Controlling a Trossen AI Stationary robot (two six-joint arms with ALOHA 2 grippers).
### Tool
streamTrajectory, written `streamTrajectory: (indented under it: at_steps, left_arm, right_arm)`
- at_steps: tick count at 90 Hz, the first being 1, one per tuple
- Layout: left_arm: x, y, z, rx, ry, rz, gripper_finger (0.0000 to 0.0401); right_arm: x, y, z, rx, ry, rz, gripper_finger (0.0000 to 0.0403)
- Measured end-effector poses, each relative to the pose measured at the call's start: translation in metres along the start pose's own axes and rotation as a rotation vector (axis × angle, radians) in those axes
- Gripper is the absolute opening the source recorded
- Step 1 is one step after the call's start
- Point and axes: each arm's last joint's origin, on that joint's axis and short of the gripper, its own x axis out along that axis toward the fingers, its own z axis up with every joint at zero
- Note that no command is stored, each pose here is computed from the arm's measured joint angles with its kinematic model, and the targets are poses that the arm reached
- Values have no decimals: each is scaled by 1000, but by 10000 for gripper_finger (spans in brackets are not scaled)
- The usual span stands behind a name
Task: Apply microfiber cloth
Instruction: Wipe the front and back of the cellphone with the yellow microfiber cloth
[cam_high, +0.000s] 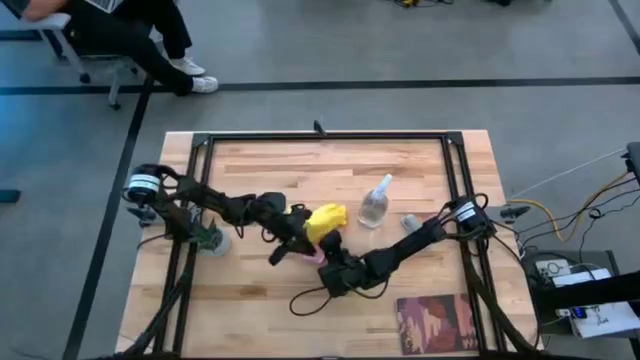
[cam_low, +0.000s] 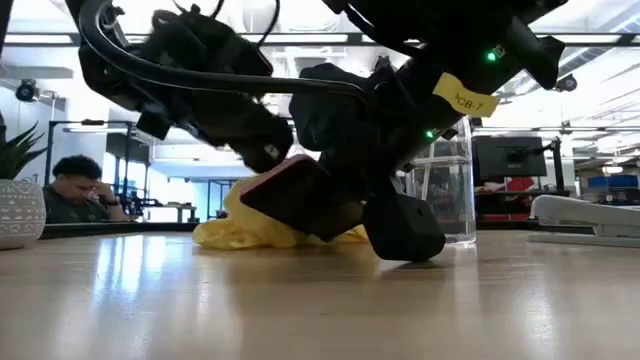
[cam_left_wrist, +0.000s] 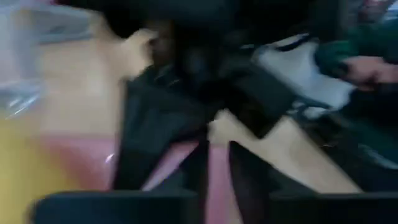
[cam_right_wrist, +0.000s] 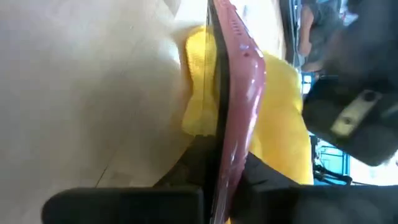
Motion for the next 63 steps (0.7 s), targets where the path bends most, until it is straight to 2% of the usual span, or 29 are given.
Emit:
streamTrajectory:
  at_steps: [5,10,21,27,35,48,54,63]
  left_arm:
    - [-7,0,3,40,-12,35,15]
    - [-14,1,6,97,-36,121,26]
    - [-28,11,10,170,-51,402,38]
    - [-35,21,6,173,-33,537,35]
    - [-43,38,0,137,-14,613,25]
    - [-49,66,-21,39,56,635,4]
    - [-45,74,-30,10,83,554,3]
    - [-32,80,-39,-2,92,366,4]
  right_arm:
    - [0,0,0,-2,1,0,3]
    - [0,0,0,-4,1,2,3]
    - [0,1,0,-68,0,1,3]
    - [1,1,-1,-140,5,0,3]
    - [2,0,-3,-237,13,0,3]
    - [4,-1,-3,-354,15,-2,3]
    - [5,-2,-3,-379,11,-2,7]
    - [6,-4,-2,-376,-7,16,13]
